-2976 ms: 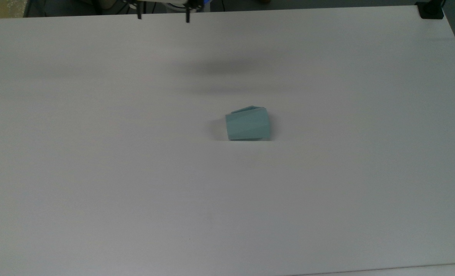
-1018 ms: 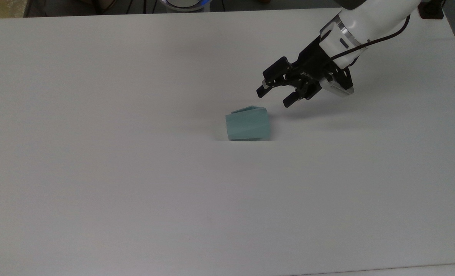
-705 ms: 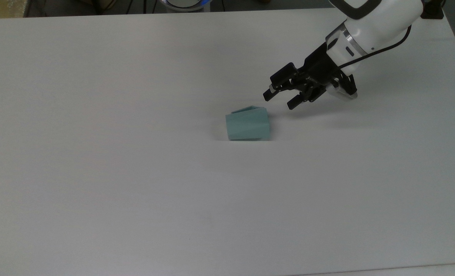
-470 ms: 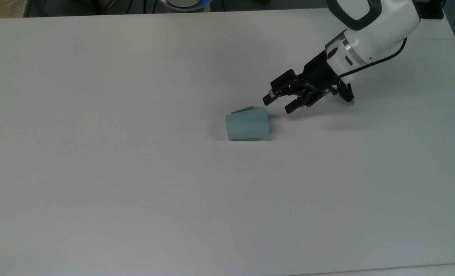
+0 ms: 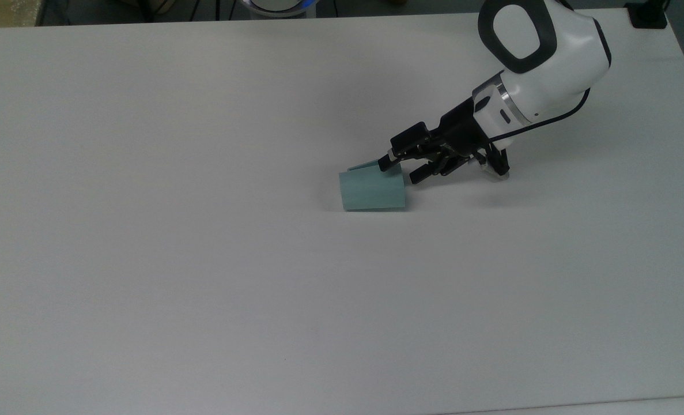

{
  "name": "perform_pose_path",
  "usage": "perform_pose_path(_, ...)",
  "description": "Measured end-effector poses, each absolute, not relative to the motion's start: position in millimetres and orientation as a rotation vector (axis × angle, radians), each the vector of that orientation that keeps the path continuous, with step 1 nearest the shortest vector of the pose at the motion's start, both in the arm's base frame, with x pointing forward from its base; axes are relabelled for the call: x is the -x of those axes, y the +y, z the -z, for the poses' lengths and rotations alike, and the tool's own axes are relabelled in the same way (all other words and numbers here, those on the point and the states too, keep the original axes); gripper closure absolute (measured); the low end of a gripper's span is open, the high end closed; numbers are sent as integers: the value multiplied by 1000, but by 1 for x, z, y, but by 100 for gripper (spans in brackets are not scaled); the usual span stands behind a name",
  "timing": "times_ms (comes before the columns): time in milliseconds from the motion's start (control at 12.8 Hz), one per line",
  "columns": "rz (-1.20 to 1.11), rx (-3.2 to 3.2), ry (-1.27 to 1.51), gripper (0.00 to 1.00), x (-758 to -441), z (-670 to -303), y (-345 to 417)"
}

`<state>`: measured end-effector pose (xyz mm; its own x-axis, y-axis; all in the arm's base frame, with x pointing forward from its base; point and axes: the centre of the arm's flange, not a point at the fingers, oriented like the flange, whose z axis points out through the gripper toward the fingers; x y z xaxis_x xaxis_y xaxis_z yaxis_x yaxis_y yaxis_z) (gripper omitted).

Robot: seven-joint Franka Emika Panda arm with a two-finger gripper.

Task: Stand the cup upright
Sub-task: 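Close the gripper on the rim of the lying teal cup, then lift the gripped cup and rotate it so its base points down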

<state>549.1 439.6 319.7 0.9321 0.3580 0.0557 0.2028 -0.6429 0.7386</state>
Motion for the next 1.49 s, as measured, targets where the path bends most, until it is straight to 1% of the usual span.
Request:
perform_pose_path(313,-273,-2260,338,1,-555,-309,431)
perform_pose_path(470,-278,-2251,322,17,-556,-302,430)
perform_pose_path(627,-276,-2247,316,30,-555,-297,430)
perform_pose_path(783,-274,-2227,321,38,-555,-292,428)
perform_pose_path(940,-281,-2190,310,67,-556,-299,425)
perform_pose_path(1018,-281,-2172,304,78,-556,-302,422)
perform_pose_path(1096,-278,-2166,304,82,-556,-302,422)
perform_pose_path(1488,-284,-2136,333,82,-553,-297,424)
